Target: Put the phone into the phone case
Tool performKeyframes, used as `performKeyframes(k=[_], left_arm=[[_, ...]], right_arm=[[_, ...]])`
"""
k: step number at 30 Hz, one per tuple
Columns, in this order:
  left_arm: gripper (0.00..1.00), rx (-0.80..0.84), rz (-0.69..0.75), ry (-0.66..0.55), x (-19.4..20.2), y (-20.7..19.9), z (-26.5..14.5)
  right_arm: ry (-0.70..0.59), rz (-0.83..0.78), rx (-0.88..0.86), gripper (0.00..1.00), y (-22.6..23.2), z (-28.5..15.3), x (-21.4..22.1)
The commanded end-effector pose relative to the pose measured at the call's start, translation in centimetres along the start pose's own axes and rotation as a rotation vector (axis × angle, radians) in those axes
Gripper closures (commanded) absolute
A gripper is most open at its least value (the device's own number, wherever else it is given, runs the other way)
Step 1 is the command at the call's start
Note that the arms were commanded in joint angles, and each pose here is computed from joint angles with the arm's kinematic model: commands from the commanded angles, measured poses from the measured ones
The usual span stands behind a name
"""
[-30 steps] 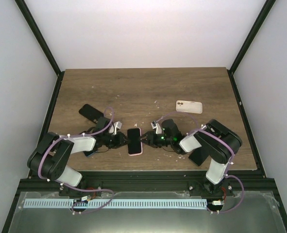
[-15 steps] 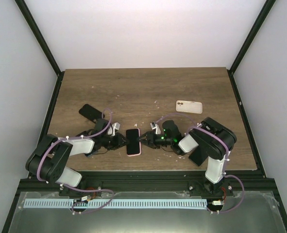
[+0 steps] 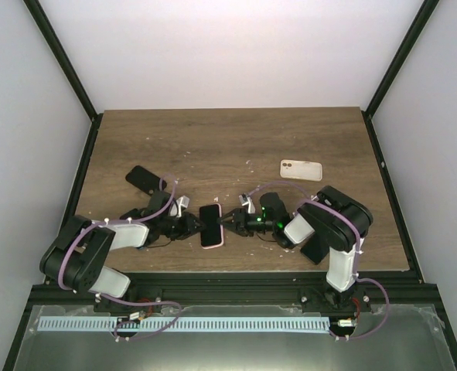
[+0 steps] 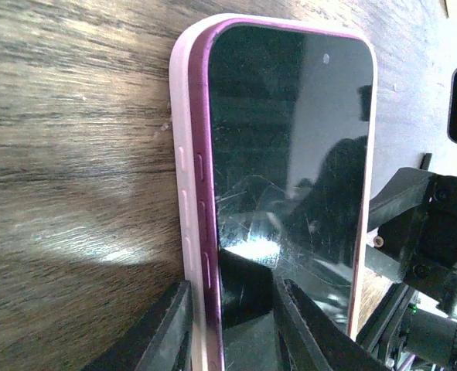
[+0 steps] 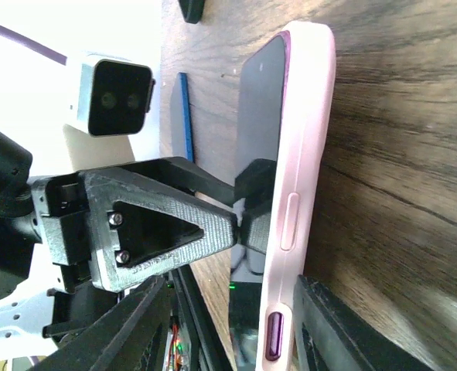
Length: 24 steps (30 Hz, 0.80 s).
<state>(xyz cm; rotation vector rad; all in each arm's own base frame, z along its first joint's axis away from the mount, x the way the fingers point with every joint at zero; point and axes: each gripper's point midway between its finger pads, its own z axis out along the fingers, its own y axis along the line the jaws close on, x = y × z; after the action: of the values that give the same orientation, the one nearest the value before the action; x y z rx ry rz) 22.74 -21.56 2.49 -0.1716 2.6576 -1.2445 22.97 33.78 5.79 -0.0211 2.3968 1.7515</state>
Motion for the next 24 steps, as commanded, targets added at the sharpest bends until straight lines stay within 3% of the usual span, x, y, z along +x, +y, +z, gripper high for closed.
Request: performKeyframes(k=[1, 5, 11, 18, 24], left_arm=[[0.67, 0.079, 0.000, 0.089, 1.9, -1.3, 0.4], [0.64, 0.091, -0.002, 0.092, 1.8, -1.6, 0.4], [0.70, 0.092, -0.004, 0.097, 1.7, -1.8, 0.6], [0.72, 0.084, -0.009, 0.087, 1.6, -1.5, 0.6], [0.67, 0.088, 0.012, 0.064, 1.0, -2.5, -0.2]], right_arm=[[0.072, -0.085, -0.143, 0.55, 3.6, 0.8, 1.4], [0.079, -0.073, -0.142, 0.55, 3.1, 0.9, 1.6], [0.088, -0.050, 0.006, 0.57, -0.1, 1.6, 1.5], [0.085, -0.063, 0.066, 0.76, -1.0, 1.4, 1.5], [0.094, -0.061, 0.007, 0.83, -0.1, 1.1, 1.8]])
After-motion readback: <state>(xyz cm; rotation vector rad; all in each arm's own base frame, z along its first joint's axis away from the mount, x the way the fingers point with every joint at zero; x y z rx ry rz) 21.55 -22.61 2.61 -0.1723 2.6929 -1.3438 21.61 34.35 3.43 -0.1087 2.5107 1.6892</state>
